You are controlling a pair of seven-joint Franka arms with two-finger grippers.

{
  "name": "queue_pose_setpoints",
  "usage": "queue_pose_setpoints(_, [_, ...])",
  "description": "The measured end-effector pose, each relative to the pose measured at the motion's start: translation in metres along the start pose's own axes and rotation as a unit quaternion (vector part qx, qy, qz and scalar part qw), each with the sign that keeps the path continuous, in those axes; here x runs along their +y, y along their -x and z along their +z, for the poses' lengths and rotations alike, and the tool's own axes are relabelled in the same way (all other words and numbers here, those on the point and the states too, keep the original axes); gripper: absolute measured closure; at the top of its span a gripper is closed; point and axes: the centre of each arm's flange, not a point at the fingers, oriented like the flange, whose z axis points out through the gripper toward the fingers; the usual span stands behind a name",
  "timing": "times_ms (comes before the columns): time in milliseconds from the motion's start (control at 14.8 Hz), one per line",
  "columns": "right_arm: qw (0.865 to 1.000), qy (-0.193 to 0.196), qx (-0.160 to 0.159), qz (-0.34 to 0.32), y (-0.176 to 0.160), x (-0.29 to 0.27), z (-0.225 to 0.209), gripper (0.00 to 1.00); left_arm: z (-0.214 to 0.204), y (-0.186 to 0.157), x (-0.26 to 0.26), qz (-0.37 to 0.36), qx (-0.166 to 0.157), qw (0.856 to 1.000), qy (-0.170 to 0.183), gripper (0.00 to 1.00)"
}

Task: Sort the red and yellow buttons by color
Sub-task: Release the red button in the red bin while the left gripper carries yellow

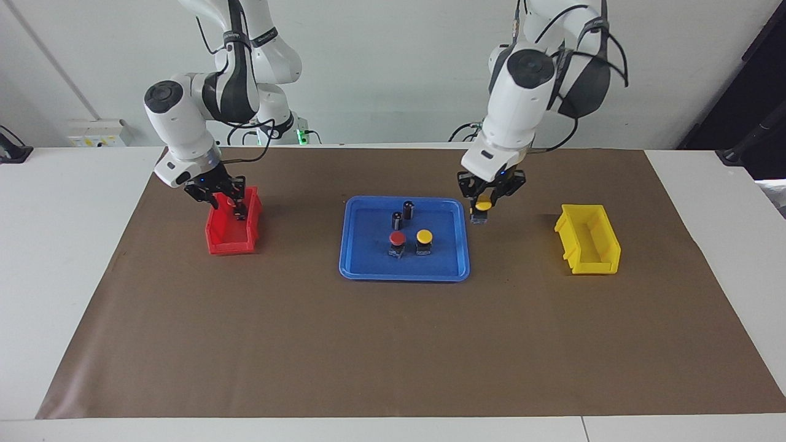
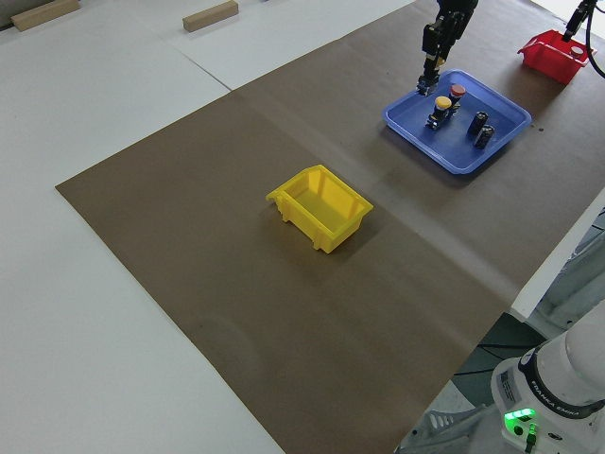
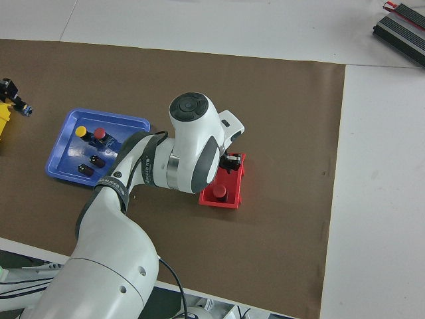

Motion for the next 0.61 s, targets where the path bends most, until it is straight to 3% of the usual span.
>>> queue_pose_setpoints(135, [1.0,0.0,-0.001,-0.012,-0.019,-0.024,-0.042,0.33,-0.008,-0.004,-0.068,0.007,-0.005,1.0,0.002,0.59])
queue_pose_setpoints(339, [1.0,-0.003,0.016,0.009,-0.061,-0.101,-0.098,0.31,0.013,-0.011,-0.162,0.014,-0.022,1.0,0.007,0.59])
queue_pose_setpoints(610, [0.997,-0.017,0.032,0.073,-0.13,-0.232,-0.124,0.28,0.037,-0.014,-0.242,0.017,0.002,1.0,0.011,0.59])
